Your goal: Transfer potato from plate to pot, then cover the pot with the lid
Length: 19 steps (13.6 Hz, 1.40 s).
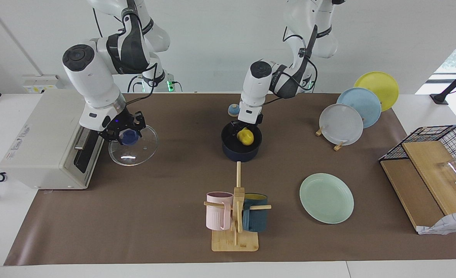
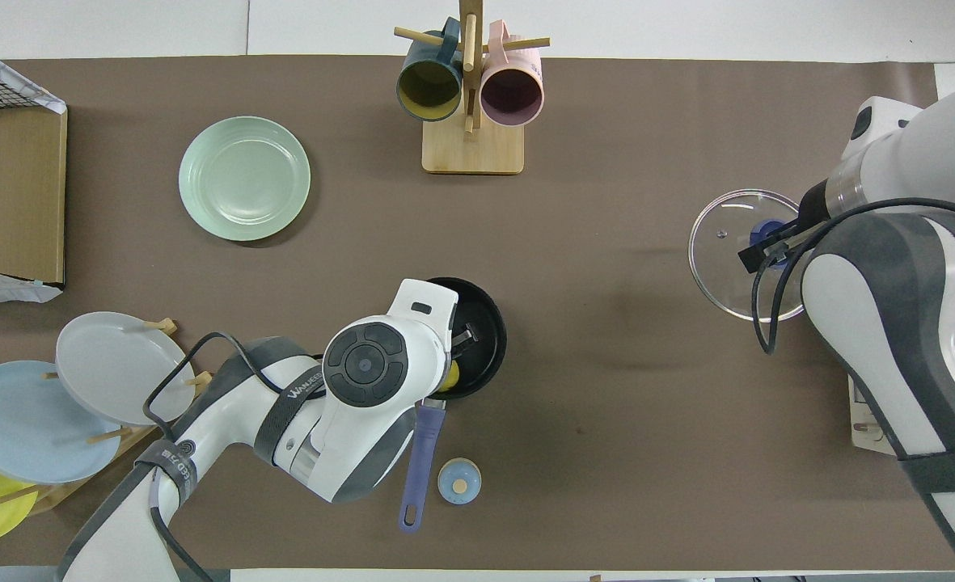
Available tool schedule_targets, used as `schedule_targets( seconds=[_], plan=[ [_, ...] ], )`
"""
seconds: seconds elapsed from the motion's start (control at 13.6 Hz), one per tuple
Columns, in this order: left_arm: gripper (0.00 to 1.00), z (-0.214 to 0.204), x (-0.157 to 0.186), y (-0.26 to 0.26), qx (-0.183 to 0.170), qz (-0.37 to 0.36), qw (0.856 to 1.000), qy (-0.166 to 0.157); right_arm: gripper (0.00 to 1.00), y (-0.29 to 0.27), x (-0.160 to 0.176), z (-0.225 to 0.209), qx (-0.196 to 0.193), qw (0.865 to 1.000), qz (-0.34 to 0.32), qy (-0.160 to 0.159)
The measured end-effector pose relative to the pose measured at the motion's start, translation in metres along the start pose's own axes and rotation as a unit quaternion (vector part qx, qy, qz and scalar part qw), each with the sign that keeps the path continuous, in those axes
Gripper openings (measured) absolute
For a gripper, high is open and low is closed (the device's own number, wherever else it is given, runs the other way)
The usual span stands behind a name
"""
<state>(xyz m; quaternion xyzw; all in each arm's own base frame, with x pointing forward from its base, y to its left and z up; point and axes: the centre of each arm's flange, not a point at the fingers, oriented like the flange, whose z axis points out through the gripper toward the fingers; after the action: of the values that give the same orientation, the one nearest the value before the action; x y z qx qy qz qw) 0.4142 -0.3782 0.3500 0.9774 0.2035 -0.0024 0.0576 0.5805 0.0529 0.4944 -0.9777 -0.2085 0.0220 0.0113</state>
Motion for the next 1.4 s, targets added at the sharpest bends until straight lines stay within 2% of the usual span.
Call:
schedule_targets(
  seconds=[0.15, 0.44, 0.59, 0.81, 0.96, 1.11, 1.4],
  plan=[
    [1.0, -0.027, 0.011, 0.0, 0.012, 0.001, 1.0, -0.007, 0.66, -0.025, 0.007, -0.003, 0.0, 1.0, 0.017, 0.002],
    [1.0, -0.147, 0.069, -0.006, 0.015, -0.012, 1.0, -0.013, 0.66, -0.076, 0.018, -0.006, 0.0, 0.999, 0.048, 0.005],
    [1.0, -0.19, 0.089, -0.024, 0.008, -0.003, 1.0, -0.007, 0.66, -0.114, 0.024, -0.007, 0.002, 0.996, 0.083, 0.007],
    [1.0, -0.247, 0.128, -0.076, 0.01, 0.054, 0.998, -0.006, 0.66, -0.204, 0.034, -0.012, 0.009, 0.991, 0.131, 0.022],
    [1.0, -0.274, 0.158, -0.116, 0.01, 0.096, 0.995, -0.004, 0.66, -0.271, 0.041, -0.013, 0.015, 0.989, 0.141, 0.031],
    [1.0, -0.284, 0.175, -0.139, 0.008, 0.125, 0.992, 0.0, 0.66, -0.322, 0.049, -0.006, 0.004, 0.989, 0.142, 0.039],
    [1.0, -0.295, 0.186, -0.159, 0.029, 0.174, 0.984, 0.022, 0.66, -0.365, 0.066, 0.017, 0.013, 0.986, 0.159, 0.044]
  ],
)
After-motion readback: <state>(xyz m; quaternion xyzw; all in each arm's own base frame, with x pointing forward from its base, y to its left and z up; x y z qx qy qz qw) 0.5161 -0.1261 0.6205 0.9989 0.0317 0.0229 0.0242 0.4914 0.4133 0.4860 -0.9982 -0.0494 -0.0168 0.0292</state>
